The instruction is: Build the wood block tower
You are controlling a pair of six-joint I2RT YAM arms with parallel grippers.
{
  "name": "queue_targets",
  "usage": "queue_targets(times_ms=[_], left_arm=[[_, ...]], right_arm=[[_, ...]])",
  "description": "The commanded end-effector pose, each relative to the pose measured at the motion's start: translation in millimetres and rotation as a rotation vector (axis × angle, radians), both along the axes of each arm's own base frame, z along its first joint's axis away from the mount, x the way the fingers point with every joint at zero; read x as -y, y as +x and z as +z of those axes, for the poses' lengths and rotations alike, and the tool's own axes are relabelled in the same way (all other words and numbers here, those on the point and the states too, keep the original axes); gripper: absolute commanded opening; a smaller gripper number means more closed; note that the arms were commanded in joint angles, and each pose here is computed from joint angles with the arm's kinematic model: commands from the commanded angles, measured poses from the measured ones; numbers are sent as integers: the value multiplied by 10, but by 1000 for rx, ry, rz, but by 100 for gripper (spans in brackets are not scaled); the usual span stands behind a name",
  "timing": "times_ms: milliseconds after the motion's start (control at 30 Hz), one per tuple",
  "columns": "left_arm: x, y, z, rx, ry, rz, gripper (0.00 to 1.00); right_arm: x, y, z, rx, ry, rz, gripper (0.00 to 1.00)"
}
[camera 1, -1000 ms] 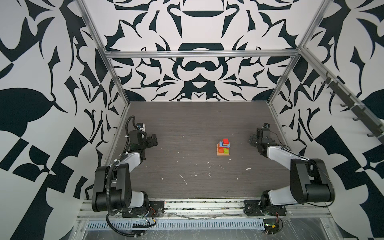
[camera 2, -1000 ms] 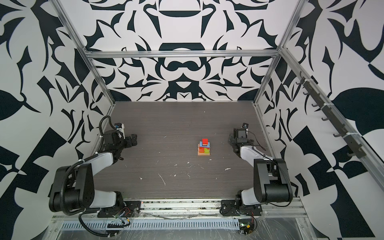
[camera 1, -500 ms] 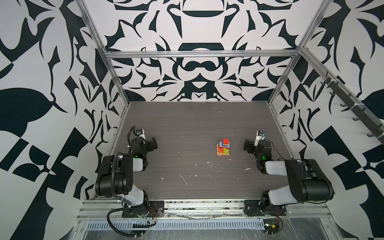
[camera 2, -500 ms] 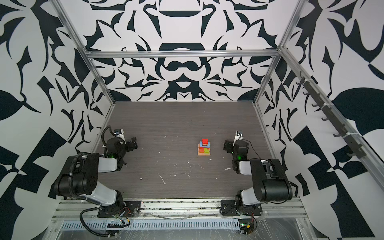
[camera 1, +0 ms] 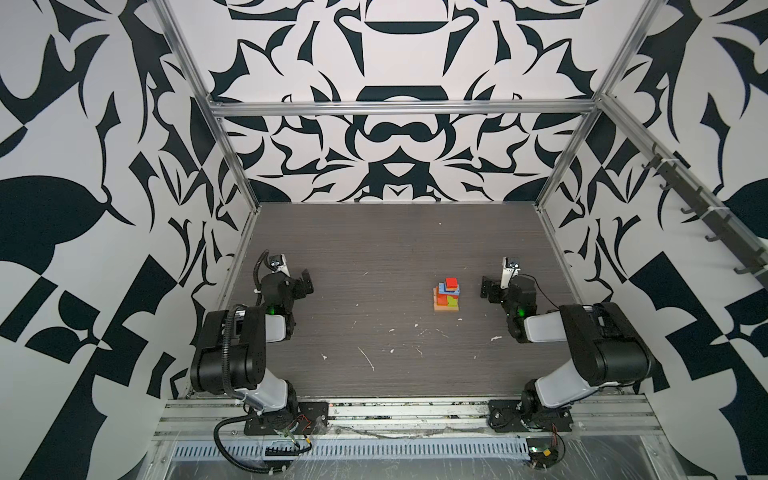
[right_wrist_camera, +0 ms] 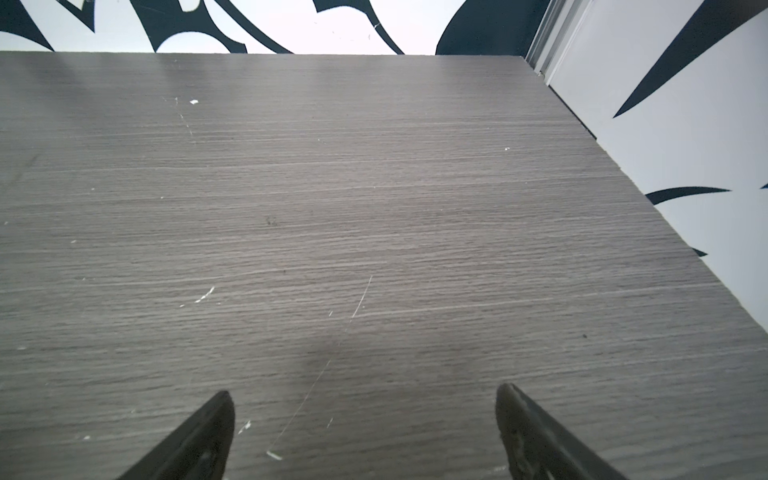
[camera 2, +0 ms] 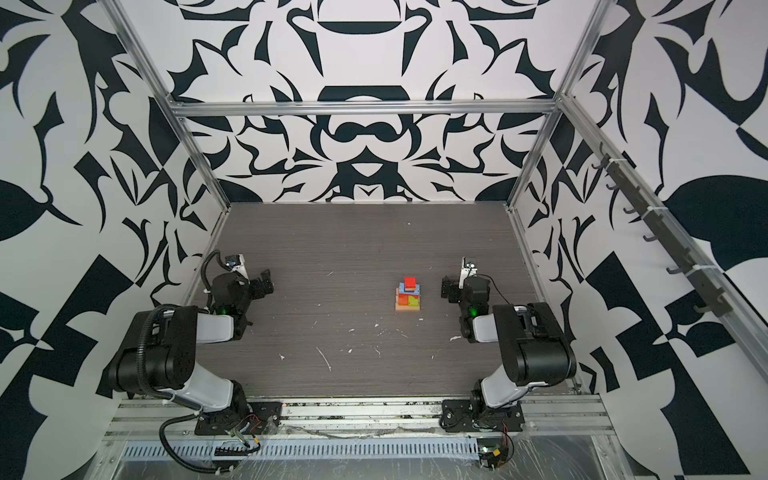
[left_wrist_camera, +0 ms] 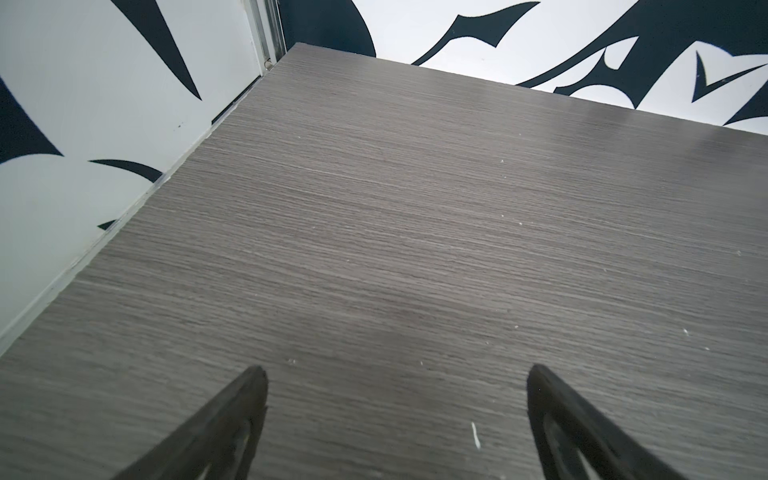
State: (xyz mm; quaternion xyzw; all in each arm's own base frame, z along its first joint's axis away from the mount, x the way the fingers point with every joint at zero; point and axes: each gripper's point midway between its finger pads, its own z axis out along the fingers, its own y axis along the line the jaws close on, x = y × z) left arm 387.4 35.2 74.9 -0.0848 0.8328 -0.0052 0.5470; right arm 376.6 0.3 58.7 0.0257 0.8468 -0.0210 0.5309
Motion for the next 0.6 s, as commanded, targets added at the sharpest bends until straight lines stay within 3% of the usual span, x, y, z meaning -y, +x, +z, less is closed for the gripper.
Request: queue_targets(times_ms=[0, 200, 300, 567], left_arm=[[-20, 59, 136, 51, -1, 9, 99], [-26, 58, 135, 50, 0, 11, 100], [-28, 58, 136, 51, 0, 12, 99], [-25, 59, 136, 51, 0, 12, 100]], right_arm=[[-11, 98, 206, 72, -9, 8, 100], [-25, 106, 198, 68, -10, 13, 100], [-163, 94, 191, 64, -12, 101, 100], [-165, 100, 192, 65, -12, 102, 100]])
